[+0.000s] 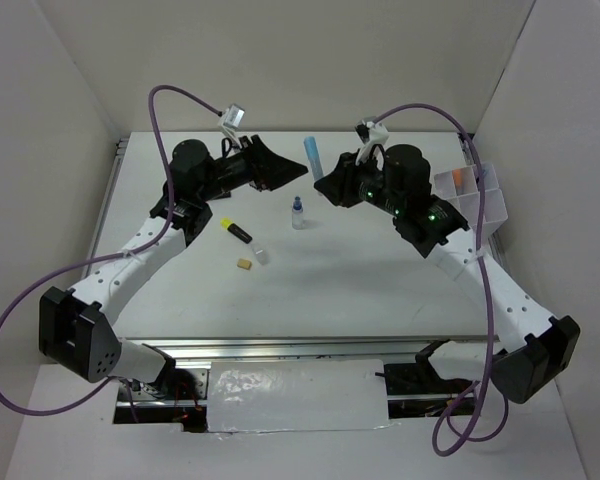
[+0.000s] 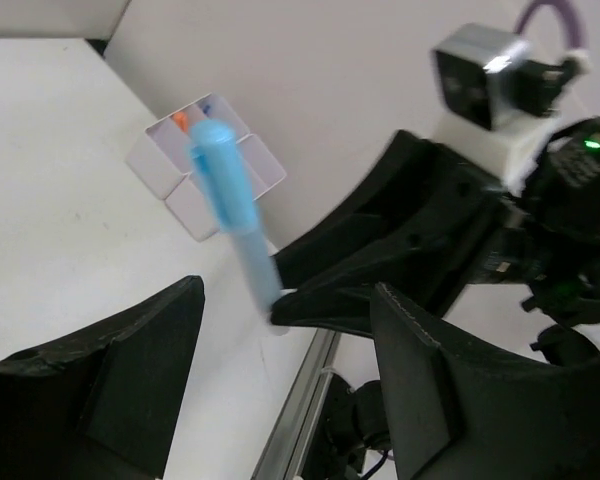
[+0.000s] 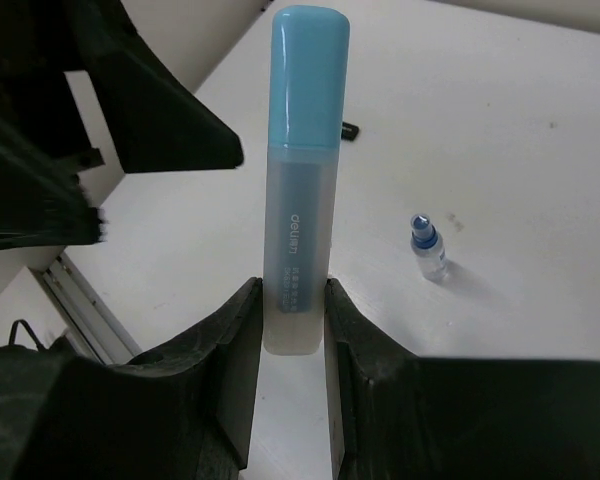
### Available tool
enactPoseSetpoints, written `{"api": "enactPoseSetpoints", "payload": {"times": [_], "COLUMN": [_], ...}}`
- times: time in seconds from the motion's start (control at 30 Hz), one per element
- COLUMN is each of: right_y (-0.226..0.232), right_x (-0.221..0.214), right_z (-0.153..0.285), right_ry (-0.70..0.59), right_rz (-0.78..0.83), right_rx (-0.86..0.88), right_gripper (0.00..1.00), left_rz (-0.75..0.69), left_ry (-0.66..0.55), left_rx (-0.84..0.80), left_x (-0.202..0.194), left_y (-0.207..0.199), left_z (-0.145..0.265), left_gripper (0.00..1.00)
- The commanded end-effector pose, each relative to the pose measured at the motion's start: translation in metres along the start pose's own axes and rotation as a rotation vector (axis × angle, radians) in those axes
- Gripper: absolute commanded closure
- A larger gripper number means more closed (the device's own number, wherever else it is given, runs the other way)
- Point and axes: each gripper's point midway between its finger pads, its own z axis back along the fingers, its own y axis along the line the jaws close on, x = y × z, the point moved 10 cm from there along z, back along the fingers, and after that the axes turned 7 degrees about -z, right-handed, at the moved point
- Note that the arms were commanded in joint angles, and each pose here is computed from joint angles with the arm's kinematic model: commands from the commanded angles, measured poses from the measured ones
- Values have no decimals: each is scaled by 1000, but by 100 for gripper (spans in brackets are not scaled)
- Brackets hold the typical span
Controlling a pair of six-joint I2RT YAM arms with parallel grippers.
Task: Sort the stationery into containers
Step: Pass the stationery from the right arm to the left
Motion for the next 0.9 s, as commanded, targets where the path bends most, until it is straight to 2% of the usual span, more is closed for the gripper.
{"api": "enactPoseSetpoints", "payload": {"times": [0.0, 0.33, 0.4, 0.6, 0.63, 0.67, 0.73, 0.77, 0.87], "right_y": [19, 37, 39, 46, 47, 49, 49, 48, 46], "right_x": [20, 17, 18, 21, 20, 21, 20, 21, 23], "right_z": [10, -4, -5, -10, -10, -9, -7, -3, 13], "right_ry": [-124, -90, -93, -104, -101, -98, -82, -67, -17], "right_rz": [22, 50, 48, 48, 52, 54, 70, 80, 140], "right_rx": [51, 109, 111, 119, 126, 135, 146, 149, 215], "right_gripper": [100, 100, 100, 100, 100, 100, 82, 63, 43], "left_rz": [-49, -52, -55, -21, -15, -16, -45, -78, -130], "left_ry": [-44, -18, -5, 49, 58, 64, 70, 96, 105], "left_rx": [62, 30, 34, 33, 32, 25, 19, 18, 13], "left_x": [14, 9, 6, -14, -18, -19, -17, -19, -11], "left_y": [-5, -5, -4, -3, -1, -2, -4, -2, 1], "left_z": [0, -14, -16, -19, -19, -18, -17, -14, -3], "left_gripper": [22, 26, 30, 48, 56, 59, 68, 71, 80]}}
